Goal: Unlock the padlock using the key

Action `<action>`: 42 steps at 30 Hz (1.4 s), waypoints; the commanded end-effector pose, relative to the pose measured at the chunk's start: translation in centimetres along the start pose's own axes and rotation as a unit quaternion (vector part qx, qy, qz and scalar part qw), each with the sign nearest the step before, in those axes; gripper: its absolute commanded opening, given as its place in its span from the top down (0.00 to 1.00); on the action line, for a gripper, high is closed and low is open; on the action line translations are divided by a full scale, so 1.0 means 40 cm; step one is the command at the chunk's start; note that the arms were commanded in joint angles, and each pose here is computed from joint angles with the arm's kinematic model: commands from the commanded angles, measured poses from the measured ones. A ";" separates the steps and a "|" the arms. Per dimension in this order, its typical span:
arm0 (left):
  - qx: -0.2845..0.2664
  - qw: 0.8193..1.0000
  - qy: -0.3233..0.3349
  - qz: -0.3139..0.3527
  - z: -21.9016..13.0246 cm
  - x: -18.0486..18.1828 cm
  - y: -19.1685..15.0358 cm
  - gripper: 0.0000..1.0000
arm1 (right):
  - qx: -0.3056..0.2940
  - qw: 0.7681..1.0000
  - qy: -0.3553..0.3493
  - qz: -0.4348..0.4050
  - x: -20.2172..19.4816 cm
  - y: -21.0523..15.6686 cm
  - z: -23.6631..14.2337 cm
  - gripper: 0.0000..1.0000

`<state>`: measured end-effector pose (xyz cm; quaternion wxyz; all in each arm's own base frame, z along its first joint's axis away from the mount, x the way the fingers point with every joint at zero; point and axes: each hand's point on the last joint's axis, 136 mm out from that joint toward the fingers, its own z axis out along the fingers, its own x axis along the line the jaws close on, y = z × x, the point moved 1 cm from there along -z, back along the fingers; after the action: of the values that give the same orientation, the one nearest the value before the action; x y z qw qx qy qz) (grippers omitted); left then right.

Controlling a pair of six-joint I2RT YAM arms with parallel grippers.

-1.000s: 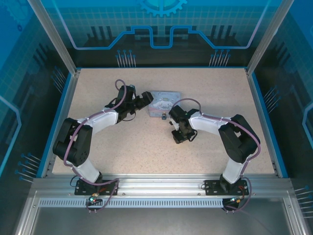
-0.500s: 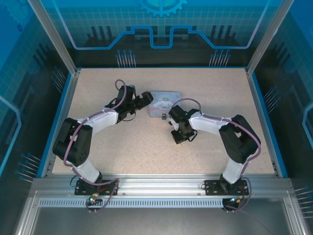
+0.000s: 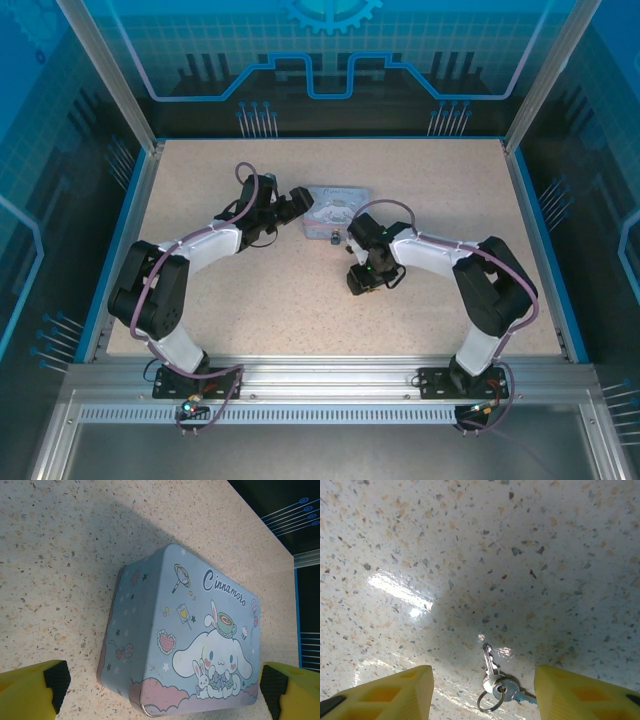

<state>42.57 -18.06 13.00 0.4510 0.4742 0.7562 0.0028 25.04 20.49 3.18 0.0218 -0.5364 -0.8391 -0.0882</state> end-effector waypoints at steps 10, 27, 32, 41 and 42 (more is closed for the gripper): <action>-0.001 1.000 -0.016 -0.003 0.004 -0.020 0.015 0.01 | 0.019 1.000 0.010 0.006 0.000 -0.048 0.007 0.49; 0.000 1.000 -0.015 -0.007 0.004 -0.017 0.014 0.01 | 0.020 1.000 0.005 0.011 -0.005 -0.063 0.017 0.66; -0.002 1.000 -0.016 -0.007 0.003 -0.018 0.015 0.01 | 0.016 1.000 0.001 0.011 -0.004 -0.047 0.022 0.64; -0.002 1.000 -0.015 -0.007 0.004 -0.017 0.015 0.01 | 0.013 1.000 0.001 0.012 0.000 -0.024 0.023 0.69; -0.001 1.000 -0.015 -0.007 0.004 -0.017 0.014 0.01 | 0.013 1.000 0.002 0.012 0.001 -0.023 0.022 0.73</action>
<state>42.51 -18.17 12.95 0.4507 0.4754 0.7555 -0.0007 23.58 19.23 2.36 0.0258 -0.5471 -0.8341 -0.0658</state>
